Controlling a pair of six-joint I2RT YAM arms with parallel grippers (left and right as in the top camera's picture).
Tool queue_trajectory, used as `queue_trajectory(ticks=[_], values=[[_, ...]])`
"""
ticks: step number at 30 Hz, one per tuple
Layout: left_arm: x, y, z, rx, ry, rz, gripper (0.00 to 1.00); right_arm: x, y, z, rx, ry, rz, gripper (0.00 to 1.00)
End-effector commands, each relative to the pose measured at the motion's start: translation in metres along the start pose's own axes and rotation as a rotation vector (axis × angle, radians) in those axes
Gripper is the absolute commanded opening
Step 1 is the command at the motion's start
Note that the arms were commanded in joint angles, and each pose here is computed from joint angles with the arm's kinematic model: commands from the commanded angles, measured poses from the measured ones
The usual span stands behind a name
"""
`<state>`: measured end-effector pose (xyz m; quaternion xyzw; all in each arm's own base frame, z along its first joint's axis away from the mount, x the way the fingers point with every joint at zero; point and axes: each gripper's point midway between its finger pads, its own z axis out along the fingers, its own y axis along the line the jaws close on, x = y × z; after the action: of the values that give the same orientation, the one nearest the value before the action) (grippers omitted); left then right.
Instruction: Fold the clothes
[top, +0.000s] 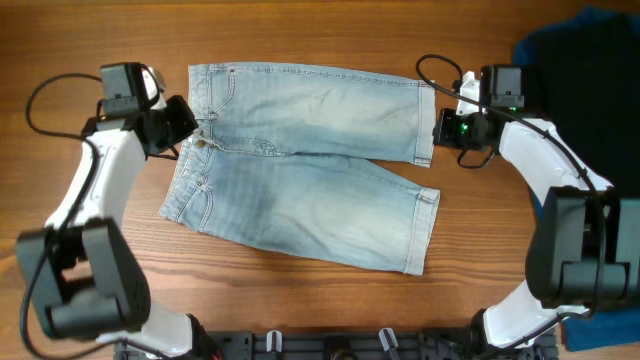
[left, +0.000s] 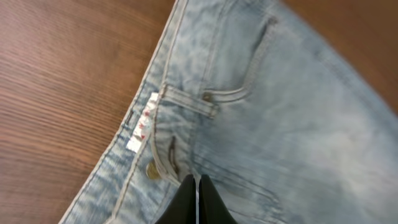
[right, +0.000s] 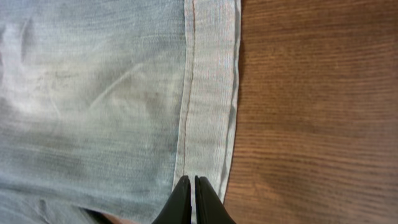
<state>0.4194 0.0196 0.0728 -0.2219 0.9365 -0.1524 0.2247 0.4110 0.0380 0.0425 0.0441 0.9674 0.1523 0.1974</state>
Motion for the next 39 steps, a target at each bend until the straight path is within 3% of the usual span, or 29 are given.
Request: queue_trajectory(ticks=[1,9,13,16,25,28,31,33,35,39], values=[[0.018,0.013,0.035,-0.021,0.09,-0.002,0.04,0.005,-0.001,0.02,-0.021,0.039,-0.011,0.04],[0.03,0.028,0.047,-0.073,0.137,-0.017,0.04,0.032,-0.015,0.045,0.006,0.144,0.024,0.04],[0.037,0.048,0.043,-0.184,0.152,-0.02,0.04,0.049,-0.048,0.038,0.181,0.2,0.116,0.04],[0.037,0.049,0.043,-0.193,0.153,-0.021,0.04,0.052,-0.057,0.035,0.209,0.209,0.161,0.04],[-0.003,0.002,0.024,0.0,0.034,0.014,0.04,-0.019,-0.023,0.006,0.083,0.075,0.079,0.04],[-0.024,-0.017,-0.011,0.034,-0.049,0.035,0.05,-0.012,-0.013,-0.029,0.09,0.147,0.1,0.08],[-0.02,-0.023,-0.044,0.035,-0.063,0.038,0.22,0.029,-0.01,-0.051,0.11,0.307,0.15,0.29],[-0.012,-0.023,-0.053,0.025,-0.042,0.031,0.34,0.053,-0.009,-0.057,0.115,0.404,0.184,0.38],[-0.001,-0.019,-0.057,0.004,-0.006,0.02,0.51,0.069,-0.007,-0.057,0.105,0.46,0.203,0.4],[0.011,-0.006,-0.054,-0.048,0.039,0.005,0.59,0.084,-0.005,-0.047,0.077,0.484,0.209,0.4]])
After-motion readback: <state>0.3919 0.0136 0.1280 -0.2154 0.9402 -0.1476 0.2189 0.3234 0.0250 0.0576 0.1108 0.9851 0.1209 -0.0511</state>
